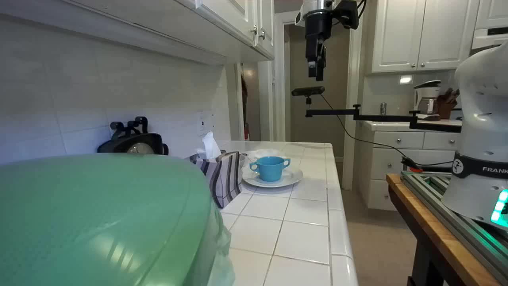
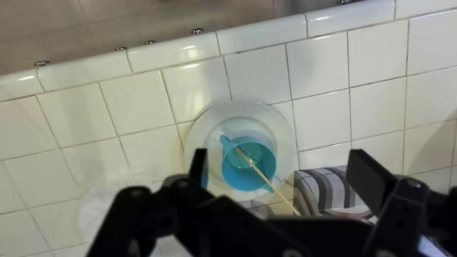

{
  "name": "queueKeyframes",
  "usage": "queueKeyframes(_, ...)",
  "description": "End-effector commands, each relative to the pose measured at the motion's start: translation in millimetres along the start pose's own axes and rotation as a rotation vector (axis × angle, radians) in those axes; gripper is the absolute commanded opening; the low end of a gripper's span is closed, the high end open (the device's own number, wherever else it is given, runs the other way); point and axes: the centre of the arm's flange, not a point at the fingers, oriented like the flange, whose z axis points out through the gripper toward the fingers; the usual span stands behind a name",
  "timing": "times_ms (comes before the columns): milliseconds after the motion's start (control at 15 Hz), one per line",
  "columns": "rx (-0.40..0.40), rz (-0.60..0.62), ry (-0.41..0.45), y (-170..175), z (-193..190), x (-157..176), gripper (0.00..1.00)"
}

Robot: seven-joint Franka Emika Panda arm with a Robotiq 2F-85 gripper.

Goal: Move the napkin on the counter forward

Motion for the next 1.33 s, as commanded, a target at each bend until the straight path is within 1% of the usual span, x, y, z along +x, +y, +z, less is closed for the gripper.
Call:
queueKeyframes(0,0.0,0.0,0.0,0.0,0.0,0.0,1.0)
queueKeyframes(533,0.0,0.0,0.0,0.0,0.0,0.0,1.0)
queueKeyframes(600,-0.001,0.058,0.009,-4.0,7.9,4.1,1.0)
queueKeyframes(667,-0.031,0.106,0.035,-4.9,15.5,7.4,1.0)
queueKeyframes(733,-0.039,0.176,0.063,-6.8,26.3,13.1,1.0)
queueKeyframes(933,-0.06,0.318,0.111,-9.2,65.0,30.2,1.0)
queueKeyframes(1133,-0.08,0.458,0.167,-3.2,95.6,46.9,1.0)
queueKeyframes(1267,-0.096,0.553,0.207,8.9,109.1,60.6,1.0)
